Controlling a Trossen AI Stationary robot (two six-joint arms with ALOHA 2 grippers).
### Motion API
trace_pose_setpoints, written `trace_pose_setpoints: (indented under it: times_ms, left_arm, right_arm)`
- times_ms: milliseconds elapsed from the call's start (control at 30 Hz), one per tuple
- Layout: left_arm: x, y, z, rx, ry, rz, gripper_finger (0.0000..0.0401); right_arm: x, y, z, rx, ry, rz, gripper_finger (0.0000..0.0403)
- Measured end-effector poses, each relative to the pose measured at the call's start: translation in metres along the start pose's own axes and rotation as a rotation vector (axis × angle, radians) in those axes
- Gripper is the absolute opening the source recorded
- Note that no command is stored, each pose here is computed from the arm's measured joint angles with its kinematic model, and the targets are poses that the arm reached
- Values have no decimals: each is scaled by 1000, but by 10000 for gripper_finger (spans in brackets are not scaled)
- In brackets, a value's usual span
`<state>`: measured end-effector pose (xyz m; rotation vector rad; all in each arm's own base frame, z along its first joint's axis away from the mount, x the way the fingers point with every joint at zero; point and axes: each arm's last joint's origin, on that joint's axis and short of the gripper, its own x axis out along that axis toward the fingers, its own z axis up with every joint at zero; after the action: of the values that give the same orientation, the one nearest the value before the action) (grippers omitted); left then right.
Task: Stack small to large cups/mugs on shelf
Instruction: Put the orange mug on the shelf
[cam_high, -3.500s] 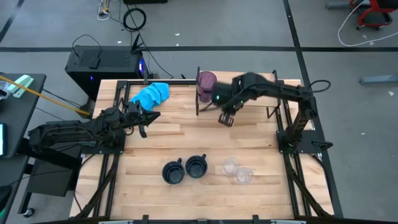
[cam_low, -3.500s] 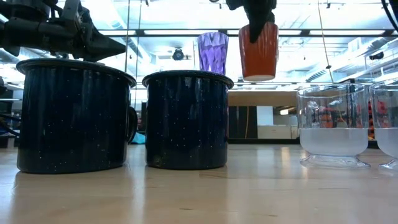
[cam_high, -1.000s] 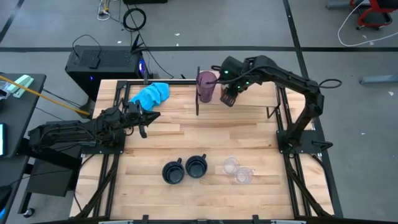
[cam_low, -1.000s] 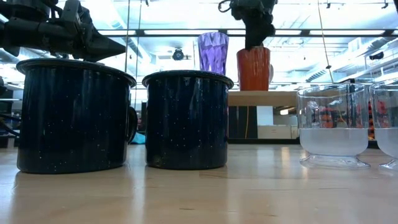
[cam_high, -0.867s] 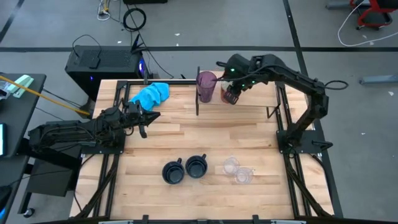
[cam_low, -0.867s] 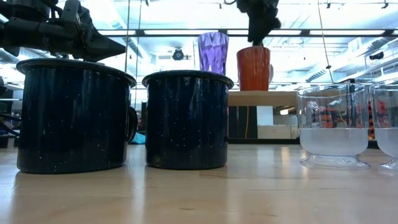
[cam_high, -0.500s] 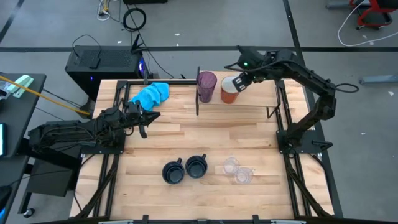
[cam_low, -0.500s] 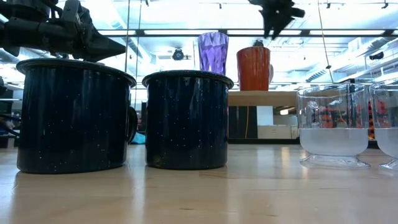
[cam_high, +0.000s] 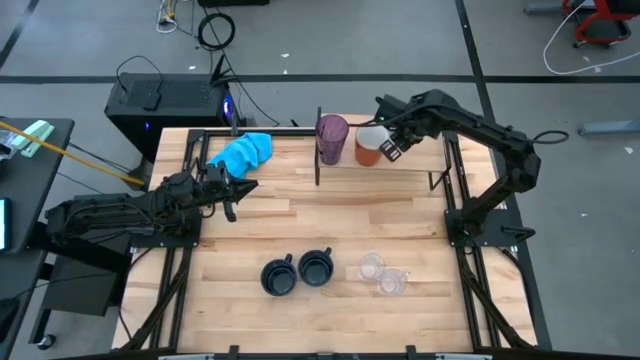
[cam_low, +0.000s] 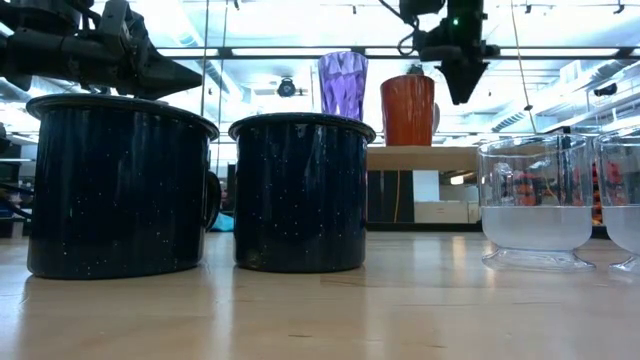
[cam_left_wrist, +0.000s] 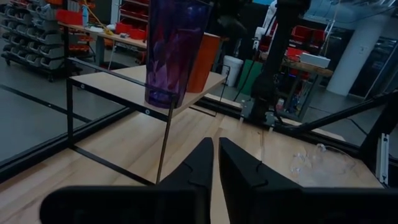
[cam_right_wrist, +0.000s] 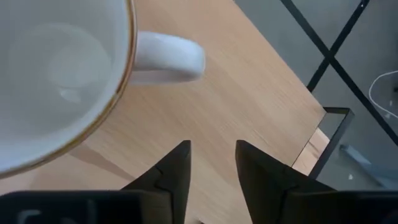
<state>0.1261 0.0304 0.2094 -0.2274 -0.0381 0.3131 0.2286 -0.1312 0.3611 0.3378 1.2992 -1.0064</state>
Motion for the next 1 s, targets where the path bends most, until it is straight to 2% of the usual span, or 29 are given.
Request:
trace_pose_setpoints:
  times_ms: [200,467,800,1000]
  left_arm:
    - [0,0,-1,4,10,2,23]
    - [0,0,-2,7,21,5,34]
    - [0,1,-3,9,33,8,26]
    - [0,1,-3,9,33,8,26]
  right_arm:
    - [1,-10,1,-29,-9,28,126]
    - [-9,-33,0,44,-120,147,119]
    - [27,-45,-18,100,-123,308,101]
    - [44,-45,-18,127,-169,320,90]
